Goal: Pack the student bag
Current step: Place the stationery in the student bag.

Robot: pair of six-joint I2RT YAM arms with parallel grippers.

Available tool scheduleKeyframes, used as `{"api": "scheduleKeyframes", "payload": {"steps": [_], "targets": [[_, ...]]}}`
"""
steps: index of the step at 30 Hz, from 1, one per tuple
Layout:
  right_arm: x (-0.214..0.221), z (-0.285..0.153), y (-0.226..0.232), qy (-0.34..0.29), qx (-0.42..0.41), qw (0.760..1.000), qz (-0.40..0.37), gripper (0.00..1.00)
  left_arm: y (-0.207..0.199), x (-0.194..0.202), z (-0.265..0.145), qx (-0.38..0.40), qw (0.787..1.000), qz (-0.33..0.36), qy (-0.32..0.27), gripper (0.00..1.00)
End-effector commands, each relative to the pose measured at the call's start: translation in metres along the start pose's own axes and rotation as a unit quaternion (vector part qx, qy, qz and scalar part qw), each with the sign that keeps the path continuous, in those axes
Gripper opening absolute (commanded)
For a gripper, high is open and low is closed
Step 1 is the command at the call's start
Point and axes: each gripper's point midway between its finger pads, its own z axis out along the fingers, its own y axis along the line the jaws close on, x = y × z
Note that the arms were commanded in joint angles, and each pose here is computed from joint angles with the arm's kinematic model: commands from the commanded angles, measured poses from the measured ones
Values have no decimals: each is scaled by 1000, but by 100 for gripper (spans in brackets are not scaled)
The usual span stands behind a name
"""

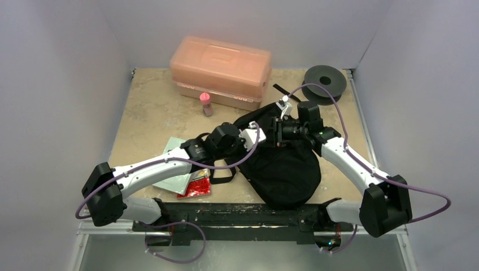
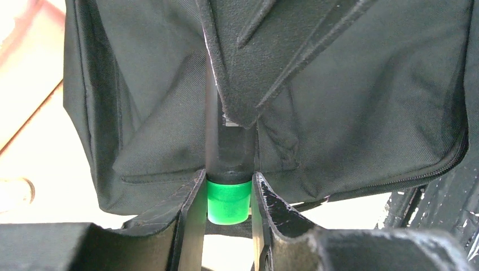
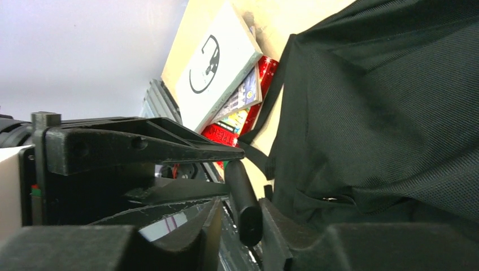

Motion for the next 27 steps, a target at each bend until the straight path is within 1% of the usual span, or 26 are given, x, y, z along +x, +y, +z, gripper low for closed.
{"api": "scheduleKeyframes", "payload": {"steps": [1,2,3,4,5,6,7,8,10,13,14,16,18,21,23,25,27], "targets": [[3,0,4,4,-23,999,-24,30,-7,-13,0,16,999,23,-27,0],[3,0,5,3,-26,999,-23,27,-7,-12,0,16,999,23,-27,0],[4,1,4,3,-27,999,-21,22,-7,-12,0,17,999,21,-27,0],[4,2,3,3,-27,999,-19,15,-8,-14,0,18,999,19,-30,0],[4,2,2,2,-24,1000,-17,4,-8,-16,0,19,999,16,-32,0],[5,4,-1,3,-21,1000,-12,0,-8,-17,0,17,999,10,-33,0],[5,4,-3,0,-15,1000,-8,0,-4,-19,0,7,999,1,-32,0],[4,4,-6,-6,-6,1000,-3,0,-1,-19,-1,-4,1000,-9,-26,6],[-1,1,-15,-34,27,999,10,0,11,-23,-2,-36,999,-27,-20,29],[-16,-18,-32,-112,93,988,44,0,28,-32,-12,-85,994,-49,-37,49],[-19,-28,-43,-149,120,979,62,0,37,-36,-17,-110,991,-60,-46,52],[-27,-49,-52,-212,159,961,81,0,54,-43,-32,-157,981,-91,-67,54],[-27,-71,-62,-255,208,940,93,0,71,-49,-49,-204,967,-123,-94,57],[-24,-104,-70,-306,270,908,95,0,96,-50,-78,-285,935,-170,-123,61],[-18,-124,-76,-340,301,884,109,0,104,-48,-90,-312,921,-193,-133,64],[-8,-132,-87,-352,327,868,127,0,105,-49,-96,-317,916,-202,-138,64],[1,-131,-98,-354,336,860,151,0,105,-49,-96,-316,916,-206,-139,64]]}}
